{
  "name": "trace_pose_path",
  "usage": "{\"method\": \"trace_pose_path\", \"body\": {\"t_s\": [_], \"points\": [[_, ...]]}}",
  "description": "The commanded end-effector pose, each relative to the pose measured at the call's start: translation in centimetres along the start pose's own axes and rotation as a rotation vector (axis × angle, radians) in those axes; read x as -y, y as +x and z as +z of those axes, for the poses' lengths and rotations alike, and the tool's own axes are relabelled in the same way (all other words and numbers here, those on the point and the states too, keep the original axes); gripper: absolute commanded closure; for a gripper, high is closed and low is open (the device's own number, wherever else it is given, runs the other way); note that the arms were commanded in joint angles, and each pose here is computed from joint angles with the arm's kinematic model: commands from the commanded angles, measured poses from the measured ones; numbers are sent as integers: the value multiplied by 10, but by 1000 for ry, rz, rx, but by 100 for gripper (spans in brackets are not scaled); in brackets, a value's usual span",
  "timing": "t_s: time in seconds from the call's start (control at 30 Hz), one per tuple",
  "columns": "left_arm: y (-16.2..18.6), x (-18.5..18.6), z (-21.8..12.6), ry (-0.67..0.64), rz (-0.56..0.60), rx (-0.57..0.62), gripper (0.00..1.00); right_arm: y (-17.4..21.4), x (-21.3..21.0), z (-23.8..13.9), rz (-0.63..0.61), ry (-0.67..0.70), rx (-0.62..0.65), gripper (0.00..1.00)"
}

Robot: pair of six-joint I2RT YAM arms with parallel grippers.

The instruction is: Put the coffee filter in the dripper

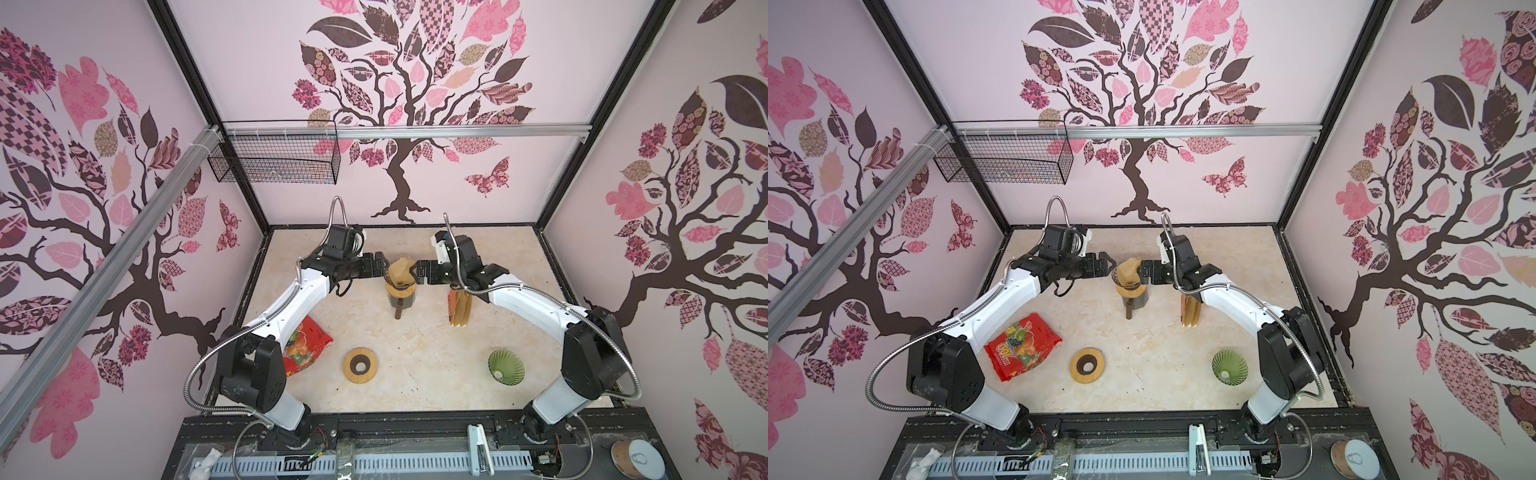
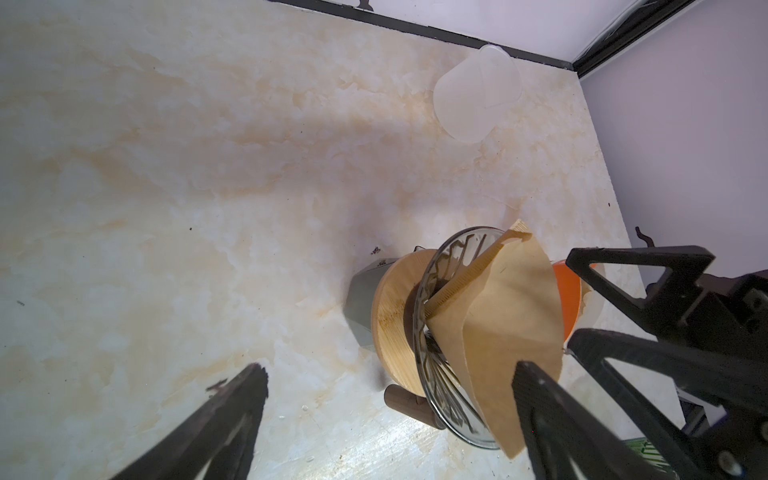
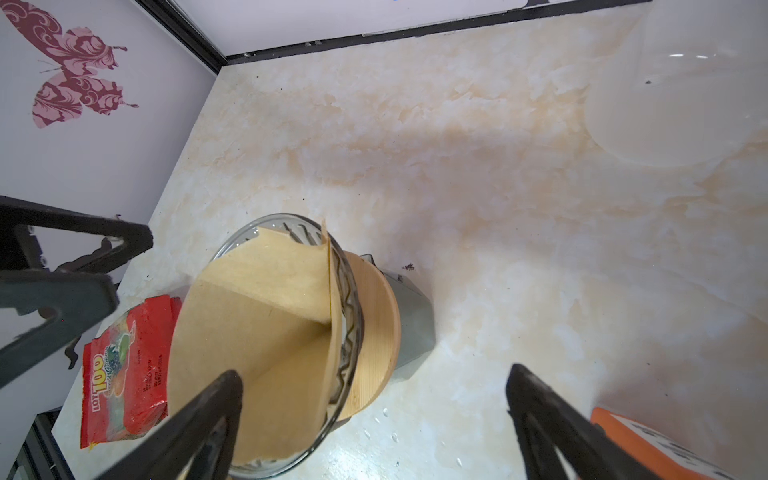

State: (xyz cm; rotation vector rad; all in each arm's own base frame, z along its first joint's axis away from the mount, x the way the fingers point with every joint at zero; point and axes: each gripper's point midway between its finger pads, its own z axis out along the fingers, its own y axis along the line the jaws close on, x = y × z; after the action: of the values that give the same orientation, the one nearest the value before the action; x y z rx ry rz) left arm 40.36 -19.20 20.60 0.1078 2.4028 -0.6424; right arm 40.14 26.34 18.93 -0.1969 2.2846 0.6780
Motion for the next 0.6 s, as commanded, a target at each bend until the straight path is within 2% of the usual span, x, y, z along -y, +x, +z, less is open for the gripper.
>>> {"method": "trace_pose_path", "body": {"t_s": [0.0,0.3,0.57], "points": [[1,1,-7,5,15,17,4,-9,-5,-10,-4,-15,35,0],[19,4,9,-23,59,-66,4,-5,4,-3,13,29,11,0],[26,-7,22,-74,42,-100,4,-3,7,1,15,41,-4,0]]}}
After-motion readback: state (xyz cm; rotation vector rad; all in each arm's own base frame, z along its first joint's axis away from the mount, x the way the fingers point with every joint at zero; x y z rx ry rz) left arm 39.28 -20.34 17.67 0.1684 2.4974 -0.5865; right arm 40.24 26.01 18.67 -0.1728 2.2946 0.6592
